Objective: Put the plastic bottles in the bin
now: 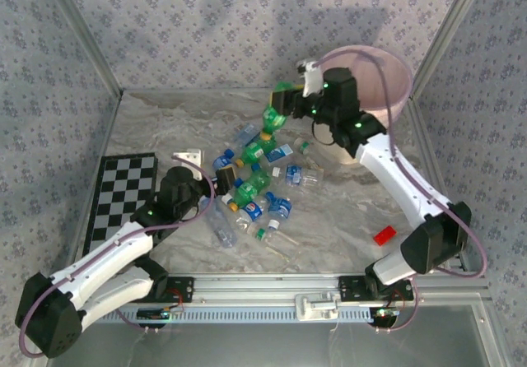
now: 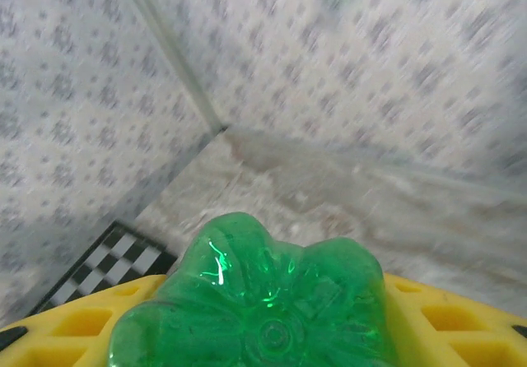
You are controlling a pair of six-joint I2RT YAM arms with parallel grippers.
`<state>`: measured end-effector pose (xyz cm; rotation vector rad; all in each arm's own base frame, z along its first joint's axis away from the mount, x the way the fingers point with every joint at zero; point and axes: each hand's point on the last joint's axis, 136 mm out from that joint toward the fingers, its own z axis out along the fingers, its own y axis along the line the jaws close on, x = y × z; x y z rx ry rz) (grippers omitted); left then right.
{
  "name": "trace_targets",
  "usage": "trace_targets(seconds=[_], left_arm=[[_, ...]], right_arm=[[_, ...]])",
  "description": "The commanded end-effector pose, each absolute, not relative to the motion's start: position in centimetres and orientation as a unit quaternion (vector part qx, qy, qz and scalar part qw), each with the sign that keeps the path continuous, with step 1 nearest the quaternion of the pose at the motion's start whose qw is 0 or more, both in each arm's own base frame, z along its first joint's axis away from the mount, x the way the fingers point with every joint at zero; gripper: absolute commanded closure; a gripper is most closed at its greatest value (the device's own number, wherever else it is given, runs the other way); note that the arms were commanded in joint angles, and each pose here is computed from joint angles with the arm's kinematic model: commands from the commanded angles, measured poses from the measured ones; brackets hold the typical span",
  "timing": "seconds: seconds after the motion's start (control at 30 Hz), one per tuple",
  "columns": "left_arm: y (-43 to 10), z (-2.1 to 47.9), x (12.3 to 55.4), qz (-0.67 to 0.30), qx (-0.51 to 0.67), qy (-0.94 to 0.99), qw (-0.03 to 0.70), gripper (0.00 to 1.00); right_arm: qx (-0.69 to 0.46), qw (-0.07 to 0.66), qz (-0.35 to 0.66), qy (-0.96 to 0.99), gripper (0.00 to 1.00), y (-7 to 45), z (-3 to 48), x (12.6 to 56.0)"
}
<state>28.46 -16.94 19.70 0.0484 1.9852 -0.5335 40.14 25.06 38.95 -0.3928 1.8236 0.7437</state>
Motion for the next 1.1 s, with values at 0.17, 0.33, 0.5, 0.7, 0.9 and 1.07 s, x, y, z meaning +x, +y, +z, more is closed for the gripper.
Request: trace_targets(seconds=[0.17,0.33,0.5,0.7,0.9,1.07], left_arm=[[-16.0,18.9,29.7,-0.199,-0.021,0.837,0.509,0.00],[-16.2,18.3,30.2,-0.192,-0.029,0.848,0.494,0.00],[-15.3,17.7,30.6,-0.178,-0.059,0.850,0.492,0.00],[-13.2,16.8,30.9,-0.161,-0.115,0.851,0.486,0.00],[-11.5,15.8,30.6,-0.159,-0.149,0.850,0.480,0.00],[-10.4,15.4,30.0,-0.157,-0.163,0.846,0.482,0.00]], right_arm=[[-0.108,0.657,0.150,0.730,0.54,15.6,47.3,41.7],[-0.048,0.689,0.082,0.719,0.54,10.2,48.7,43.3],[-0.003,0.691,0.027,0.722,0.54,5.9,48.0,45.0],[0.023,0.646,0.024,0.762,0.54,3.3,44.4,47.7],[0.014,0.572,0.044,0.819,0.53,4.5,38.1,50.0],[0.007,0.504,0.061,0.862,0.52,5.6,33.2,51.6]])
